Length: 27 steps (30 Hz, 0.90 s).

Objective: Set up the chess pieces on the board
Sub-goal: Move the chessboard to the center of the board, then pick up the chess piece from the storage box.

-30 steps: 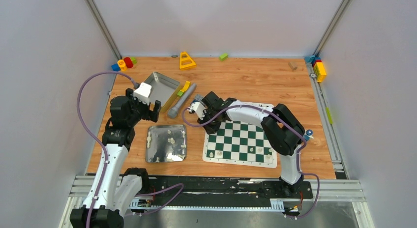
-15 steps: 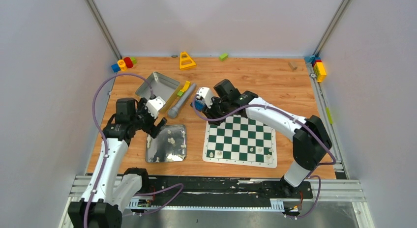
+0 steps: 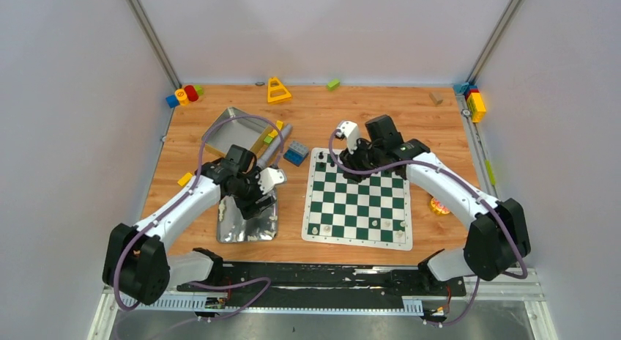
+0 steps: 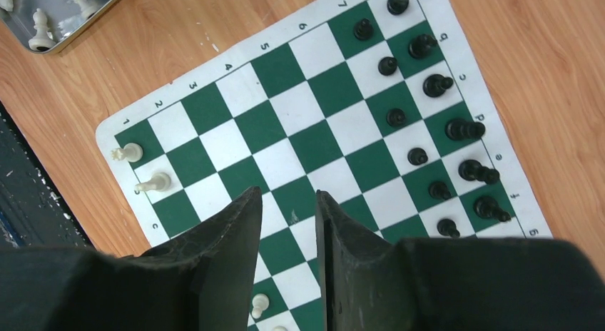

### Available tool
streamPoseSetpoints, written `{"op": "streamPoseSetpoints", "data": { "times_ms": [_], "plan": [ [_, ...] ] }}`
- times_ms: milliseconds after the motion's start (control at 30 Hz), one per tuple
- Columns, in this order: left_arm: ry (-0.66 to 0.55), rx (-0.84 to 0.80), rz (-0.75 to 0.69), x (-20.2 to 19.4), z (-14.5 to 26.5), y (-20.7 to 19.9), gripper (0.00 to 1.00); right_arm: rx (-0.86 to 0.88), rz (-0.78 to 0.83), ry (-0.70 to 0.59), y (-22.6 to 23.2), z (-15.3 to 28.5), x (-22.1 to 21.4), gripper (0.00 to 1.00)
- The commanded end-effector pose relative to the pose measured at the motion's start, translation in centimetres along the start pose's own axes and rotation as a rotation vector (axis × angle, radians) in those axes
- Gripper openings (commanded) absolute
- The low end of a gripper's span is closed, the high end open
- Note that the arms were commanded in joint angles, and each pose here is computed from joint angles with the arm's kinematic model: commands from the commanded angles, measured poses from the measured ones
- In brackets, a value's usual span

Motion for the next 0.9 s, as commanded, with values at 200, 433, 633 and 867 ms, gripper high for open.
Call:
{"op": "streamPoseSetpoints", "data": {
  "times_ms": [200,433,633,867],
  "plan": [
    [0.094,0.011,0.006,1.1,-2.4,1.4,0.68,0.031,-0.004,-0.072,-0.2,1.8,-0.8,0.32],
    [0.082,-0.032,0.023,1.4,-3.4,1.2,0.52,0.035,-0.009,-0.065,-0.4,1.5,-1.2,0.3],
    [0.073,-0.052,0.039,1.8,-4.0,1.4,0.37,0.036,-0.009,-0.059,-0.4,1.4,-1.4,0.28],
    [0.047,-0.058,0.048,2.5,-3.8,1.7,0.14,0.026,-0.01,-0.065,-0.6,1.6,-1.4,0.27]
  ]
}}
Point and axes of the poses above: each gripper's point midway between its finger pads, its own z axis back along the fingers, its own y axis along the line the jaws close on, x = y × z, the point moved 10 cm from there along z, back along the fingers, and after that the axes turned 13 degrees about -z, right-handed, at the moved point
